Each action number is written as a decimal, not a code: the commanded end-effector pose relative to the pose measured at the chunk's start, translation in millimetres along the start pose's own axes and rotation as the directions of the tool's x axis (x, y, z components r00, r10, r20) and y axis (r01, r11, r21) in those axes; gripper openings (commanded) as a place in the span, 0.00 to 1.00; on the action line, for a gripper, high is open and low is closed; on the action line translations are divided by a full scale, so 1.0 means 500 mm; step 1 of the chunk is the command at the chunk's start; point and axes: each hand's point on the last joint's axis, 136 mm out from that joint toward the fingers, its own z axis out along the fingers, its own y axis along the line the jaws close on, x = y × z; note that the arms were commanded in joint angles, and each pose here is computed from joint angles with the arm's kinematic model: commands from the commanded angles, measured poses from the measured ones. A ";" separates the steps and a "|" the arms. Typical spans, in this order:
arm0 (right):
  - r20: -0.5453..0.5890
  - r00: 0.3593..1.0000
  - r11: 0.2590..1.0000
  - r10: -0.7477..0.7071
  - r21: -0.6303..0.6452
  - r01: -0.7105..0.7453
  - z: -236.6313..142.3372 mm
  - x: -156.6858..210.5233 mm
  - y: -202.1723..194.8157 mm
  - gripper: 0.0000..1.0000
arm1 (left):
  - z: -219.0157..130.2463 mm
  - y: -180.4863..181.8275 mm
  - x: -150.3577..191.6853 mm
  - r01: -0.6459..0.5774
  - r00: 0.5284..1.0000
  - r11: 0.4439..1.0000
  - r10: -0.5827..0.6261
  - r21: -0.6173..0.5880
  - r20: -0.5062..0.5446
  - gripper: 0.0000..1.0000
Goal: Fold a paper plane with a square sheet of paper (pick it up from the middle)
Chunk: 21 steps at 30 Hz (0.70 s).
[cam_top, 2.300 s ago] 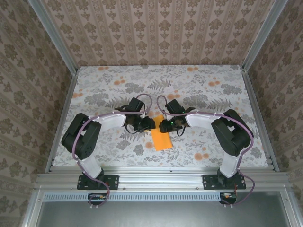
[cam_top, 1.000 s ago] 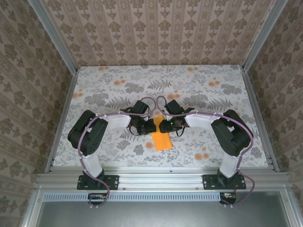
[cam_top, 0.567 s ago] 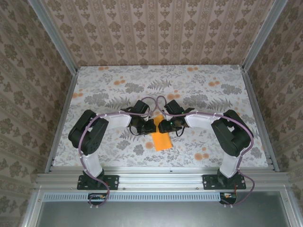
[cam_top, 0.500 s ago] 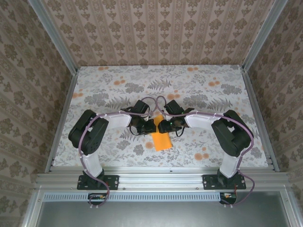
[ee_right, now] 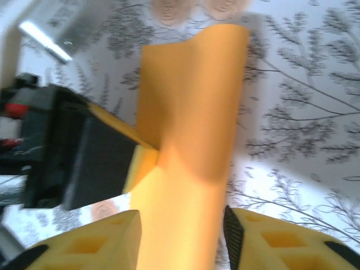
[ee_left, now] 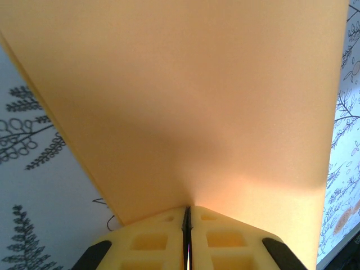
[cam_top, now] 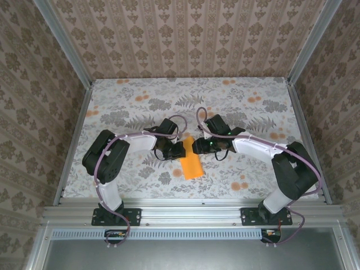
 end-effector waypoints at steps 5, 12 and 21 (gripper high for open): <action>-0.077 0.994 0.979 0.072 -0.185 -0.086 0.033 0.019 0.052 0.25 | 0.051 0.094 0.049 0.020 0.997 0.987 -0.032 -0.161 -0.072 0.10; -0.129 0.987 0.980 0.093 -0.161 -0.114 0.075 0.030 0.024 0.17 | 0.052 0.097 0.053 0.023 0.997 0.987 -0.035 -0.159 -0.071 0.10; -0.161 0.982 0.990 0.096 -0.086 -0.110 0.090 0.042 -0.034 0.14 | 0.055 0.097 0.055 0.020 0.997 0.987 -0.033 -0.159 -0.076 0.10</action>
